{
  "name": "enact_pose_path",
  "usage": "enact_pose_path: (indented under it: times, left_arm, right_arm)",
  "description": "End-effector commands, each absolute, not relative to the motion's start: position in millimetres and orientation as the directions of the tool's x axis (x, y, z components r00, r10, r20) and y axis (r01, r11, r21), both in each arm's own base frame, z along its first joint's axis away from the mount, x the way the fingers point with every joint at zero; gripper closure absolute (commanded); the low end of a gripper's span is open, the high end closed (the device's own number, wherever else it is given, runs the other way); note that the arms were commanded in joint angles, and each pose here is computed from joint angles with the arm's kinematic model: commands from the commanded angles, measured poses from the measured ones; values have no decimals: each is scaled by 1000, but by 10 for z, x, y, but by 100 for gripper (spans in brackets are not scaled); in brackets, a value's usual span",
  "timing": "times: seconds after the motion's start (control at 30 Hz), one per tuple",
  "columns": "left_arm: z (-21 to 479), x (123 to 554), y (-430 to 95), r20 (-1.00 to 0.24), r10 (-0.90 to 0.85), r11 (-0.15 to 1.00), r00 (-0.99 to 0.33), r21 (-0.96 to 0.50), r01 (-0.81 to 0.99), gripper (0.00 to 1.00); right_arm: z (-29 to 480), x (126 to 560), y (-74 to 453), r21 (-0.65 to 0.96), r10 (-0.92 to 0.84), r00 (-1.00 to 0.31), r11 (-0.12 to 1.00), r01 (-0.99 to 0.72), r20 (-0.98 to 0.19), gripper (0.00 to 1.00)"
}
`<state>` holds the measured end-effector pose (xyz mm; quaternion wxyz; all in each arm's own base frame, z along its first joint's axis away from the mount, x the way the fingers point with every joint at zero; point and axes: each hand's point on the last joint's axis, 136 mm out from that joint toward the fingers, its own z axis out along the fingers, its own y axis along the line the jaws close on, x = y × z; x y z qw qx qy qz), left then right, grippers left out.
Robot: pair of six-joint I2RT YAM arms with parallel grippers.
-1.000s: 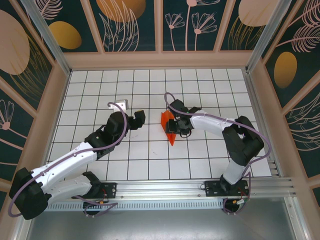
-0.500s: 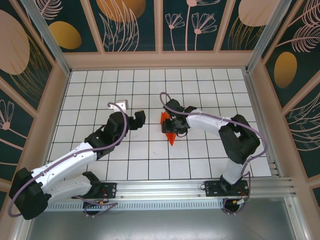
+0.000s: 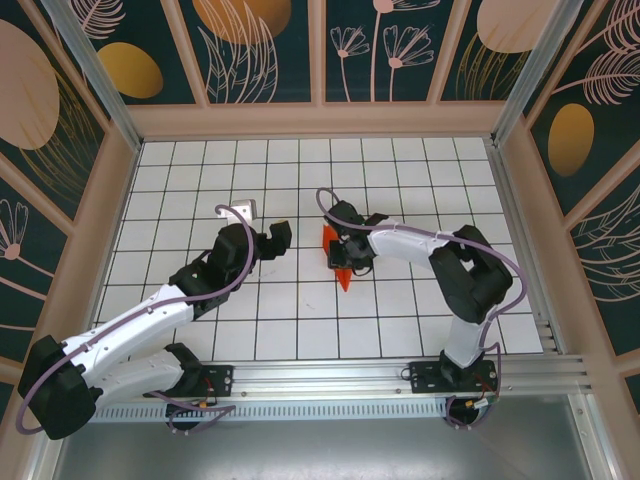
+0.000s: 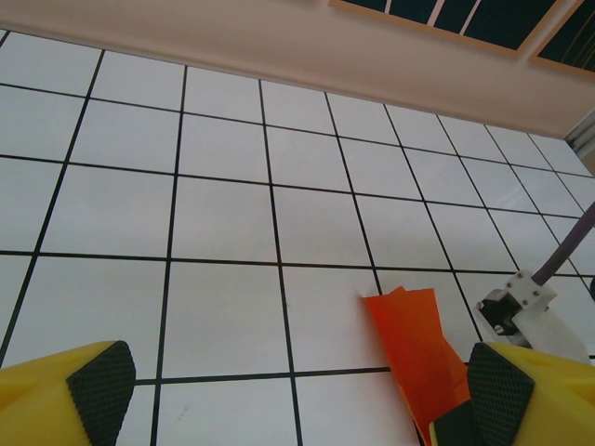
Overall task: Fold a paper plane with a square sheet of paper (fold left side to right side)
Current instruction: Pick up the paper plane at the center of the table, then place the paper plane at the top-center of the table.
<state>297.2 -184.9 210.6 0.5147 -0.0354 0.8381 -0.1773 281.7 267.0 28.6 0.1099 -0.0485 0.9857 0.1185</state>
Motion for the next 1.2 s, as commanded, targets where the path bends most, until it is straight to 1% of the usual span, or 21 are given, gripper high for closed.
enact_pose_path:
  times: [0.0, 0.1, 0.2, 0.4, 0.7, 0.87, 1.07, 1.17]
  left_arm:
    - [2098, 2963, -1790, -860, -225, 945, -459, -308, 113, 5]
    - [2105, 2956, -1795, -861, -222, 944, -459, -307, 119, 5]
    - [2119, 2950, -1788, -863, -220, 945, -455, -305, 122, 1]
    - [2113, 2922, -1751, -866, -221, 945, -449, -304, 121, 1]
    - [2112, 2887, -1739, -867, -220, 942, -446, -308, 134, 1]
    - [2098, 2894, -1743, -871, -208, 945, -445, -296, 137, 2]
    - [2063, 2907, -1772, -869, -198, 946, -453, -290, 143, 1]
    - [2063, 2913, -1783, -869, -197, 946, -454, -290, 146, 2]
  right_arm:
    - [325, 2865, 2709, 206, -73, -968, 971, -124, -239, 75]
    - [413, 2918, 2737, 205, -75, -964, 970, -130, -256, 89]
    - [539, 3030, 2772, 196, -79, -956, 971, -138, -283, 93]
    - [626, 3416, 2875, 185, -71, -955, 974, -128, -289, 93]
    - [494, 3988, 3004, 122, -68, -960, 987, -104, -273, 93]
    - [407, 4122, 3061, 130, -69, -967, 986, -104, -246, 93]
    - [310, 4163, 3059, 115, -77, -971, 988, -106, -227, 92]
    - [271, 4161, 3050, 110, -83, -972, 988, -109, -220, 88]
